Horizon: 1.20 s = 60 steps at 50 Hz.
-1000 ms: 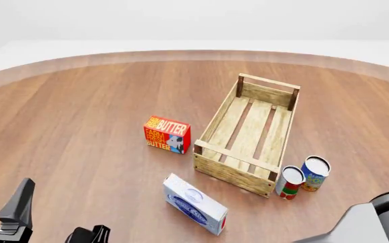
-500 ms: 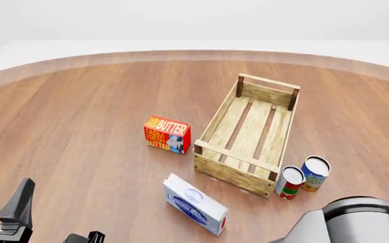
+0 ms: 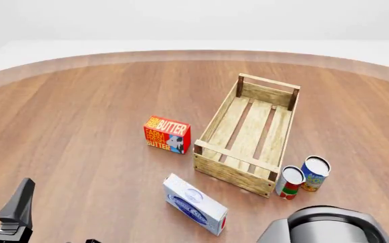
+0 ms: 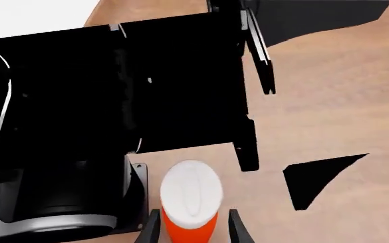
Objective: Pick up the ketchup, and put it in the wooden tray.
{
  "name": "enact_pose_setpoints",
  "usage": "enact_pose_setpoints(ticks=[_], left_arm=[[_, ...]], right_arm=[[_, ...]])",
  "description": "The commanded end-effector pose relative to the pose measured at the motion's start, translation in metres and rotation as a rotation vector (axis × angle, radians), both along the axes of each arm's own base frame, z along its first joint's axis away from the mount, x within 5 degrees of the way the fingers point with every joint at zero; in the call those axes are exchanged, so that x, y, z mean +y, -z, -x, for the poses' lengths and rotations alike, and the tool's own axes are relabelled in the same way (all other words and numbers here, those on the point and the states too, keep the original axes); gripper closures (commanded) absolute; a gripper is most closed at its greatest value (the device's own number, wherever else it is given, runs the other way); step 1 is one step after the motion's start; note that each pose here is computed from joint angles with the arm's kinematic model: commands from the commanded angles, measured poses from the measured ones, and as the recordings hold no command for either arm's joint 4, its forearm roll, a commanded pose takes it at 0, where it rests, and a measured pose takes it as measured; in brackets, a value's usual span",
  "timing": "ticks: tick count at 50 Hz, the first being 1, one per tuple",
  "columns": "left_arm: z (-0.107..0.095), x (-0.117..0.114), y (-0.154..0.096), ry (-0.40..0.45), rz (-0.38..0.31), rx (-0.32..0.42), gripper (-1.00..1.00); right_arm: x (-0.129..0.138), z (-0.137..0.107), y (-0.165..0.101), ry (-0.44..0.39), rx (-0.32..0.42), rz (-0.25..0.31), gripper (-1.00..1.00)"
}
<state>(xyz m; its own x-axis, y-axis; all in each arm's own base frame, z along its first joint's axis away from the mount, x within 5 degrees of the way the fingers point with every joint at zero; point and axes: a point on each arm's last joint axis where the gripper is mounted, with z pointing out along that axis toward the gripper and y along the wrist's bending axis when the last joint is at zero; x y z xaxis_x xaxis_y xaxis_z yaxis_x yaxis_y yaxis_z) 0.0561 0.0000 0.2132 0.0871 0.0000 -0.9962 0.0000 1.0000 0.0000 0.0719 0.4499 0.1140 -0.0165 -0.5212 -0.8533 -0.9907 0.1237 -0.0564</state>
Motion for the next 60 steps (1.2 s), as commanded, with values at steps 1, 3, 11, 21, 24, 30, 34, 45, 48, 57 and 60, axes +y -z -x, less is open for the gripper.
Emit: enact_pose_setpoints(ticks=[1,3,11,21,24,30,34,45,48,57,60], left_arm=[[0.0,0.0,0.0,0.0,0.0,0.0,-1.0],[0.0,0.0,0.0,0.0,0.0,0.0,-1.0],[0.0,0.0,0.0,0.0,0.0,0.0,-1.0],[0.0,0.0,0.0,0.0,0.0,0.0,-1.0],[0.0,0.0,0.0,0.0,0.0,0.0,-1.0],[0.0,0.0,0.0,0.0,0.0,0.0,-1.0],[0.0,0.0,0.0,0.0,0.0,0.0,-1.0],[0.0,0.0,0.0,0.0,0.0,0.0,-1.0],[0.0,0.0,0.0,0.0,0.0,0.0,-1.0],[0.0,0.0,0.0,0.0,0.0,0.0,-1.0],[0.0,0.0,0.0,0.0,0.0,0.0,-1.0]], right_arm=[[0.006,0.0,0.007,0.0,0.003,0.007,-1.0],[0.007,-0.001,0.009,-0.001,0.001,0.01,-1.0],[0.006,-0.002,0.009,-0.006,-0.013,0.012,1.0],[-0.001,0.002,0.002,-0.014,-0.017,-0.001,1.0],[-0.006,0.002,-0.003,-0.012,-0.018,-0.01,1.0],[-0.013,0.004,-0.009,-0.013,-0.017,-0.014,1.0],[-0.02,0.0,-0.012,0.002,-0.011,-0.02,1.0],[-0.036,-0.006,-0.015,0.031,0.002,-0.028,1.0],[-0.041,-0.008,-0.016,0.039,0.002,-0.03,1.0],[-0.061,-0.02,-0.022,0.084,0.011,-0.045,1.0],[-0.069,-0.026,-0.025,0.101,0.007,-0.047,1.0]])
